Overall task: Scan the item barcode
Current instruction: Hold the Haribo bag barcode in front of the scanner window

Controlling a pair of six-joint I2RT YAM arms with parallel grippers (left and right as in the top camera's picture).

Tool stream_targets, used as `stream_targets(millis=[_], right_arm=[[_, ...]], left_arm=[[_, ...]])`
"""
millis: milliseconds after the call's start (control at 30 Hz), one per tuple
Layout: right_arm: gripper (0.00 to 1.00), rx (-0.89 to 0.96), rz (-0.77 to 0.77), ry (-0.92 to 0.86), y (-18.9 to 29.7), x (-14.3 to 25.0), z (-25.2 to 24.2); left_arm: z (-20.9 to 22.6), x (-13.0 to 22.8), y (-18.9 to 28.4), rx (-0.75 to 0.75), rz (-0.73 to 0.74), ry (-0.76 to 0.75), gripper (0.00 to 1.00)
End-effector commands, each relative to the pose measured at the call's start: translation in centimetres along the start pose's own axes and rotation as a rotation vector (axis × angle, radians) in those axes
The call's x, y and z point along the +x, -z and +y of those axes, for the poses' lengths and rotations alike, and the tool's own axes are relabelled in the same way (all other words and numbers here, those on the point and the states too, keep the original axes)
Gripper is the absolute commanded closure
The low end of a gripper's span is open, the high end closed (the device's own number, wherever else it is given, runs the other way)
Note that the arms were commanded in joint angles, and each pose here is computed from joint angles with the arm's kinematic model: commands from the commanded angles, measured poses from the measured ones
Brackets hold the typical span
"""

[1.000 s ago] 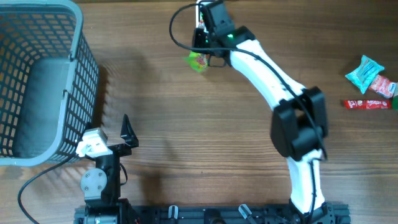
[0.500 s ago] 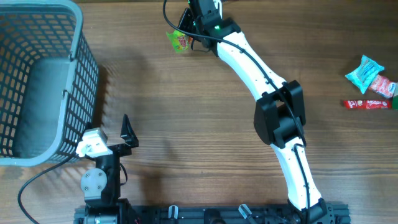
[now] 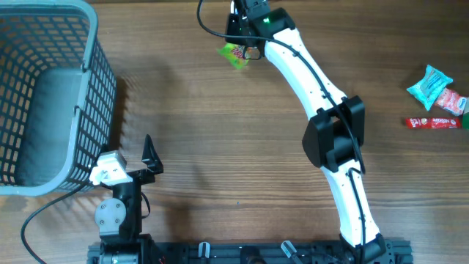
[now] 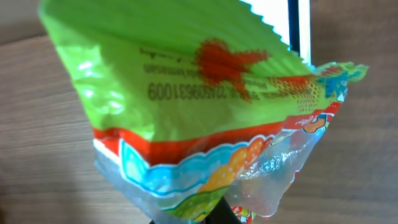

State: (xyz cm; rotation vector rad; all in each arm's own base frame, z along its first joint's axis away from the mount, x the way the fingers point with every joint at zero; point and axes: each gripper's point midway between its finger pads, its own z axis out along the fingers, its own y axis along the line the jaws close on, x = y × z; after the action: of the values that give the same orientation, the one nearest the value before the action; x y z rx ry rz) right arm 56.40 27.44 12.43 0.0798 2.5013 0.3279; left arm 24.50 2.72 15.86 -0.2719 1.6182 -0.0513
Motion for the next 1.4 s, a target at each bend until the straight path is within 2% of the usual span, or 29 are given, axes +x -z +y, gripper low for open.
stream_targets(millis=[0,133,200,267,367,467,567,733,900,1100,1267,1367], right_arm=[[0.95,0.128,-0.076,0.199,-1.2,-0.9,-1.0],[0.95,0.352,-0.072,0.418,-2.5,-0.6,-4.7],[0.95,0.383,-0.051,0.533,-2.7,-0.4,-5.1],[0.95,0.393,-0.042,0.614,-2.6,-0.4,-4.8],[0.95,0.402,-0.021,0.933,-2.6,0.5,-2.0],[0.95,0.543,-0.032,1.2,-2.9,1.5,0.5],[0.96,0.545,-0.042,1.226,-4.0,2.5,1.4],[0.96,0.787,0.073,1.305,-5.8,3.7,-3.7],[0.96,1.021,0.009,1.355,-2.8,-0.1,-3.7],[0.96,0.957,-0.043,1.33,-1.0,-2.2,-3.0],[0.96,0.765,0.045,1.321,-3.1,1.9,-2.9],[0.96,0.586,0.081,1.309,-4.5,5.2,-0.9]], left_arm=[[0.2,-0.1,0.0,-0.01,-0.006,0.002,0.0],[0.2,-0.1,0.0,-0.01,-0.006,0.002,0.0],[0.2,-0.1,0.0,-0.01,-0.006,0.002,0.0],[0.2,-0.1,0.0,-0.01,-0.006,0.002,0.0],[0.2,-0.1,0.0,-0.01,-0.006,0.002,0.0],[0.2,-0.1,0.0,-0.01,-0.006,0.002,0.0],[0.2,-0.1,0.0,-0.01,-0.006,0.002,0.0],[0.2,-0.1,0.0,-0.01,-0.006,0.002,0.0],[0.2,-0.1,0.0,-0.01,-0.006,0.002,0.0],[0.2,-0.1,0.0,-0.01,-0.006,0.002,0.0],[0.2,-0.1,0.0,-0.01,-0.006,0.002,0.0],[0.2,-0.1,0.0,-0.01,-0.006,0.002,0.0]])
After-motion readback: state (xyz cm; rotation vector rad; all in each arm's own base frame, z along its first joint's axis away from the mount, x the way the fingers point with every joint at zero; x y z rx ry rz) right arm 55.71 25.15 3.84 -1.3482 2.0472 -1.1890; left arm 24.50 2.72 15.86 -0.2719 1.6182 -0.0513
